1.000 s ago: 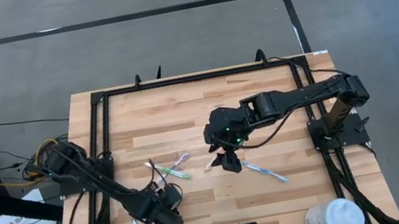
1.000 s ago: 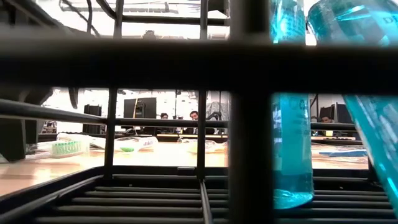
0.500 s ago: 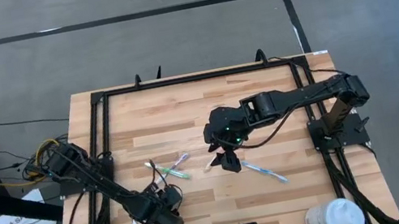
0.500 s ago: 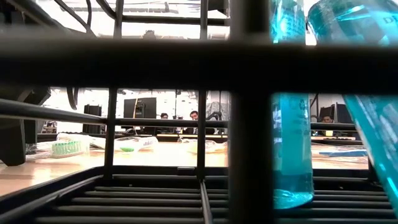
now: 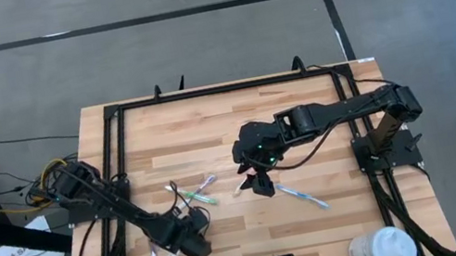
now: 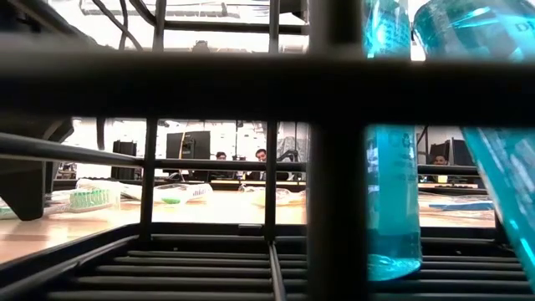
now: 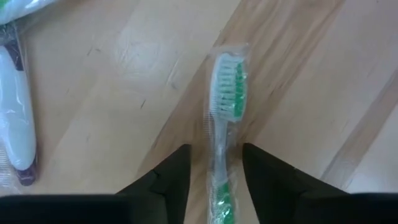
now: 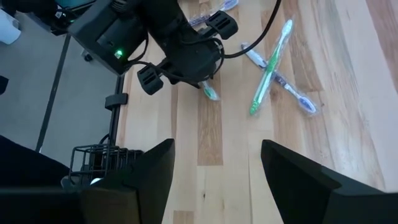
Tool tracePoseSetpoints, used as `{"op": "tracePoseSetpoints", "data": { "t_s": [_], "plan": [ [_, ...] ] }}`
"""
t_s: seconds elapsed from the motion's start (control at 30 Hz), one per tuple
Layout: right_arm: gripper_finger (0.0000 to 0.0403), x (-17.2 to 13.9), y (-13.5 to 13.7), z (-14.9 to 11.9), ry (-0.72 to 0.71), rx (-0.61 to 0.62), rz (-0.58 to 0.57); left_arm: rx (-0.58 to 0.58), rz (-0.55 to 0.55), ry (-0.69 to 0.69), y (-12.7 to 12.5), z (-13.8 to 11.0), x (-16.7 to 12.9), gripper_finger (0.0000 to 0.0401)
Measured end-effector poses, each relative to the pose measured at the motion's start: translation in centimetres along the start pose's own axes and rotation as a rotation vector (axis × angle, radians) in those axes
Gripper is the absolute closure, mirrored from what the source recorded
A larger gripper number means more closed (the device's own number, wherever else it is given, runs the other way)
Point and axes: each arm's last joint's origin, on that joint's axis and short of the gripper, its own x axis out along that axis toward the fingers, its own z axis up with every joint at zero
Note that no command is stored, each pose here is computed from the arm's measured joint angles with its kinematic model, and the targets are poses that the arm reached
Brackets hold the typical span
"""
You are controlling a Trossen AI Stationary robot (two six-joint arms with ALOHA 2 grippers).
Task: Pick & Place toothbrushing station
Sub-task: Put the bottom green toothbrush into the black mesh organizer
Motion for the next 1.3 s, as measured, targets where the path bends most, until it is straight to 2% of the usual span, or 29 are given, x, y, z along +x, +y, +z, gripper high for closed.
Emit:
{"op": "tracePoseSetpoints", "data": {
  "t_s": [0.47, 0.77, 1.03, 1.3],
  "plan": [
    [0.0172, 0.0, 0.0, 0.0, 0.0, 0.003, 0.0, -0.002, -0.041, 0.031, 0.2, 1.1, 0.3, 0.039],
    [0.0172, 0.0, -0.1, 0.0, -0.001, 0.004, -0.002, -0.02, -0.108, -0.005, 0.1, 1.5, -1.1, 0.0396],
    [0.0172, 0.0, -0.1, 0.0, -0.001, 0.004, -0.002, -0.085, -0.189, -0.165, 0.9, 2.5, -5.5, 0.0398],
    [0.0172, 0.0, -0.1, 0.0, 0.0, 0.004, -0.002, -0.141, -0.219, -0.345, 2.1, 3.2, -8.8, 0.0398]
  ]
}}
